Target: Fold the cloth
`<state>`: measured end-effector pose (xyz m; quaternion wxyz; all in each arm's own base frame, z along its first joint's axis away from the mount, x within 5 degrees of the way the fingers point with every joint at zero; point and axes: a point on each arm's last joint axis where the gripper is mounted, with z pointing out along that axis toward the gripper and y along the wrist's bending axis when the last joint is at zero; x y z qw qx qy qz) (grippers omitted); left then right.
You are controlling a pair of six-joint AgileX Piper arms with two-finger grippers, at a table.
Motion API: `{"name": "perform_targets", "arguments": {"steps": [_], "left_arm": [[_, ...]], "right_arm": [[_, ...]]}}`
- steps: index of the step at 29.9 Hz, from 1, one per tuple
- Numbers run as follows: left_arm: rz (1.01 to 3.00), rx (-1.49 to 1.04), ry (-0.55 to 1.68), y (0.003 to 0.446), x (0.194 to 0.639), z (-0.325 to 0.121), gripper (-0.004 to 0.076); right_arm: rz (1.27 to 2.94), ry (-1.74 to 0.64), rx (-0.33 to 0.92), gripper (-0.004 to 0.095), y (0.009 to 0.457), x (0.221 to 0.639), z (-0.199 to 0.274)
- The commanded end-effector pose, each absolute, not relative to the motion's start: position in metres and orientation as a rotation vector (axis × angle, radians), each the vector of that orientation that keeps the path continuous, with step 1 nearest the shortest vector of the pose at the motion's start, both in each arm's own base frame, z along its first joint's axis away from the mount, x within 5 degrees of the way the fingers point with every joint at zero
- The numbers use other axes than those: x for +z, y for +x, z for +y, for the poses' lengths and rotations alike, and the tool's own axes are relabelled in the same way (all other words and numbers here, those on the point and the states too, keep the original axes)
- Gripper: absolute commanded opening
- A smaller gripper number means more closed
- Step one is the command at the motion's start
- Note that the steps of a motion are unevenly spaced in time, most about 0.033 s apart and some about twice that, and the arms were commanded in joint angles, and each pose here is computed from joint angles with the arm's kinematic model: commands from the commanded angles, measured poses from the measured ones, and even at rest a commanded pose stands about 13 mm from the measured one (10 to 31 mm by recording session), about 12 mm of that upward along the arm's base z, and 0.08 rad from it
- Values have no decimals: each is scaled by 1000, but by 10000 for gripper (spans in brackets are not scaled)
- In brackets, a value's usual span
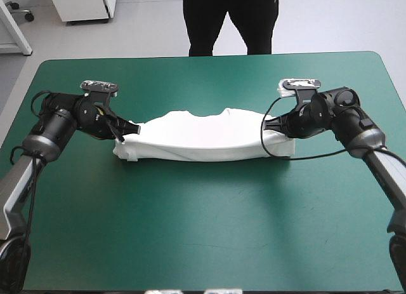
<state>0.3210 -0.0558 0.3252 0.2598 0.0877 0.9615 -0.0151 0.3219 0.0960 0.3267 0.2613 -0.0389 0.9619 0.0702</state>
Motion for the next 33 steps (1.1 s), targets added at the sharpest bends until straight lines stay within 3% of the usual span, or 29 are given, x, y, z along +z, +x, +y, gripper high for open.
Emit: {"name": "perform_targets", "arguments": {"steps": [1,19,22,27,29,33], "left_arm": [[2484,4,234,343,348,-57,-9],[2490,2,222,427,281,-72,16],[2491,13,290,429,276,-73,138],[2531,-51,324,425,288,-77,529],[2532,-46,327,424,299,-77,628],[2490,-54,336,416,326,-76,638]], "right_arm": [[2485,-49,180,-17,345,348,86],[2524,-93,139,18,420,298,85],[2559,-146,147,171,421,290,88],[2570,-113,222,565,418,293,91],[2571,-117,221,602,414,301,91],[2537,-134,197,569,402,326,87]]}}
